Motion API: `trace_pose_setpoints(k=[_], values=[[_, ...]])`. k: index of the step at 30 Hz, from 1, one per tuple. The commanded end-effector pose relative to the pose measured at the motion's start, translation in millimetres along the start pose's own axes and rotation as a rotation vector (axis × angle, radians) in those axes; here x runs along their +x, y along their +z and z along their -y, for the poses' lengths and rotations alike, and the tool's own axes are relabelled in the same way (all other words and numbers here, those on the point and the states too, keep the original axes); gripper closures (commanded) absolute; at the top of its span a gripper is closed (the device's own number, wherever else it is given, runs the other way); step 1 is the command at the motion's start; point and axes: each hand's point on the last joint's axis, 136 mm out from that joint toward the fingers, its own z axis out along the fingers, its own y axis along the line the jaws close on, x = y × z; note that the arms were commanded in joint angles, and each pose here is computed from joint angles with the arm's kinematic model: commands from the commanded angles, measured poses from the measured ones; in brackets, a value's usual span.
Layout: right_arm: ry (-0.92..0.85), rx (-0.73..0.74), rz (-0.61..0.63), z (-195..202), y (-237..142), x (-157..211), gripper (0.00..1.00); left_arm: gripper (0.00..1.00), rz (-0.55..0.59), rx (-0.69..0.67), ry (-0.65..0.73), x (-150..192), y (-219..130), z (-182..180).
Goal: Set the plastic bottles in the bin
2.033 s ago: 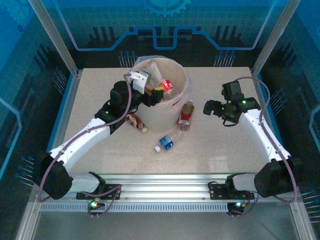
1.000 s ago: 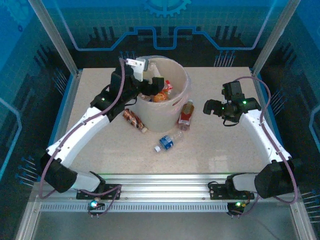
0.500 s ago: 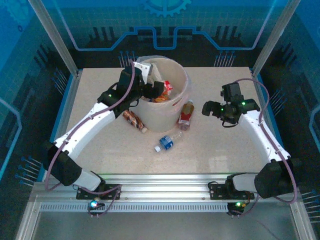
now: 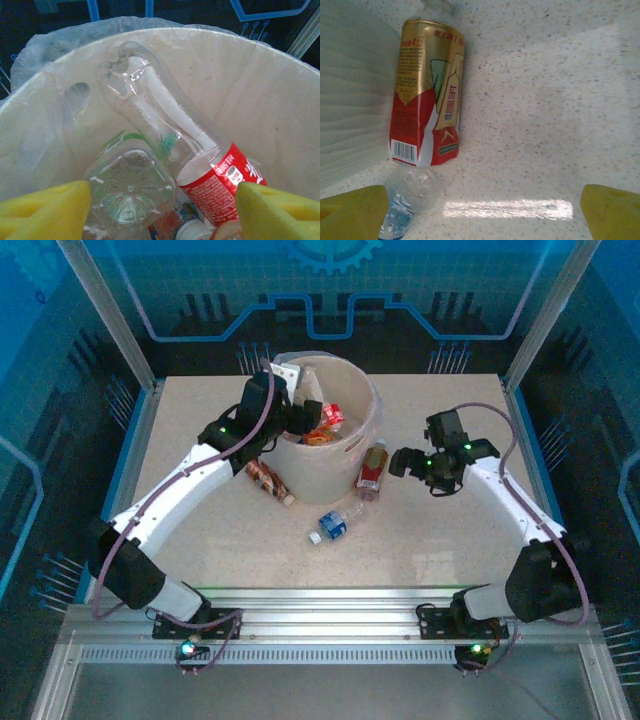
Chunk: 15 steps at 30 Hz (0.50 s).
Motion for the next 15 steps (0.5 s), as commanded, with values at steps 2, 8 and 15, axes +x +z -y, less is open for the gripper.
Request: trace_pose_setpoints(k=[2,8,15], values=[[0.016,-0.054,-0.031,-17,23,2,0.0,0.2,-0.077,-0.023,0.044,20,-1,-3],[0.017,-0.064,-0.059,-26,44,-4,0.0,0.09,0.055,0.015,-0.009,-17,-31,1],[0.021,-0.071,-0.074,-36,62,-18,0.0,0.04,0.254,0.066,-0.103,-60,-80,0]])
